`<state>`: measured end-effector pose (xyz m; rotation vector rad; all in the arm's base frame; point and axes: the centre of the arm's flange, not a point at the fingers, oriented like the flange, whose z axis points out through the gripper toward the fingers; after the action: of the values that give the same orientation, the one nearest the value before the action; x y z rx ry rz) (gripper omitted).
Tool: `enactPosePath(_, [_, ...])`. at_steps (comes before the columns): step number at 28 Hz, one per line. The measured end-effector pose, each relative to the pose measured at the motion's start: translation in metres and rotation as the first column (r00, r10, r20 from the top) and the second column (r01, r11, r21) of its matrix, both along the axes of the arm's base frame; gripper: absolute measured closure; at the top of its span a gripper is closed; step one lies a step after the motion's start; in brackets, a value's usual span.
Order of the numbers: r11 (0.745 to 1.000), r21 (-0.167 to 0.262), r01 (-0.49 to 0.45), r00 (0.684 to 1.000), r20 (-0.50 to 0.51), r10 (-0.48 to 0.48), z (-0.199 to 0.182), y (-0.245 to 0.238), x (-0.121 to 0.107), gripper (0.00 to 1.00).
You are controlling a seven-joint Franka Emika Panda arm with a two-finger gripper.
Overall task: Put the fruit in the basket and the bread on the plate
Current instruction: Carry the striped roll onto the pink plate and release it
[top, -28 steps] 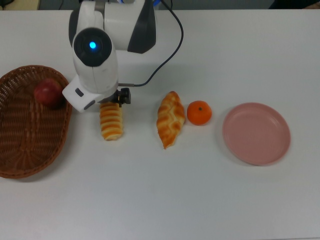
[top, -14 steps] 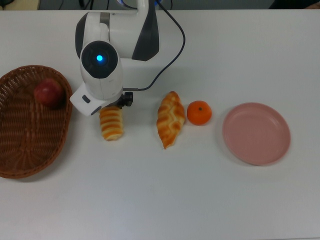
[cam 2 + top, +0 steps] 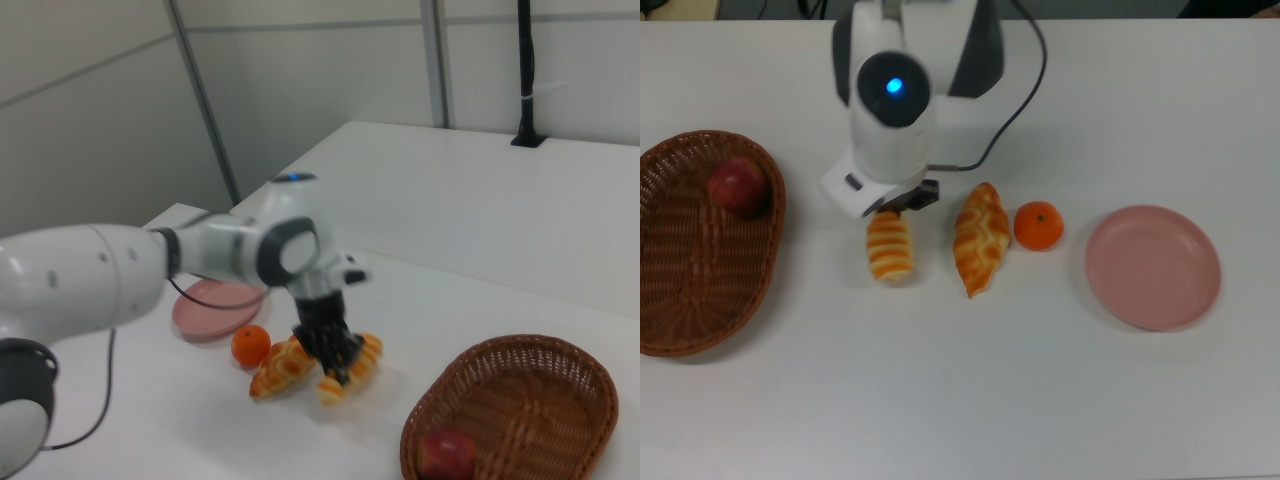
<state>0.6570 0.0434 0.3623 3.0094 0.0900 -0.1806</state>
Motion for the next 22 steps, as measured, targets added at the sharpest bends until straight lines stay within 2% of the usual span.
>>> enactPosePath(1, [1.0,0.001,0.001,1.0,0.026,-0.001,0.015,0.014,-0.001,0.82])
enactPosePath(6, [0.999,0.015,-0.028,0.996,0.085,0.027,0.067,0.064,-0.011,0.89])
enactPosePath(10, [0.997,0.019,-0.077,0.991,0.113,0.074,0.093,0.115,-0.021,0.89])
enactPosePath(16, [0.992,0.021,-0.122,0.985,0.127,0.118,0.094,0.198,-0.045,0.89])
enactPosePath(22, [0.991,0.003,-0.132,0.98,0.15,0.13,0.077,0.26,-0.064,0.89])
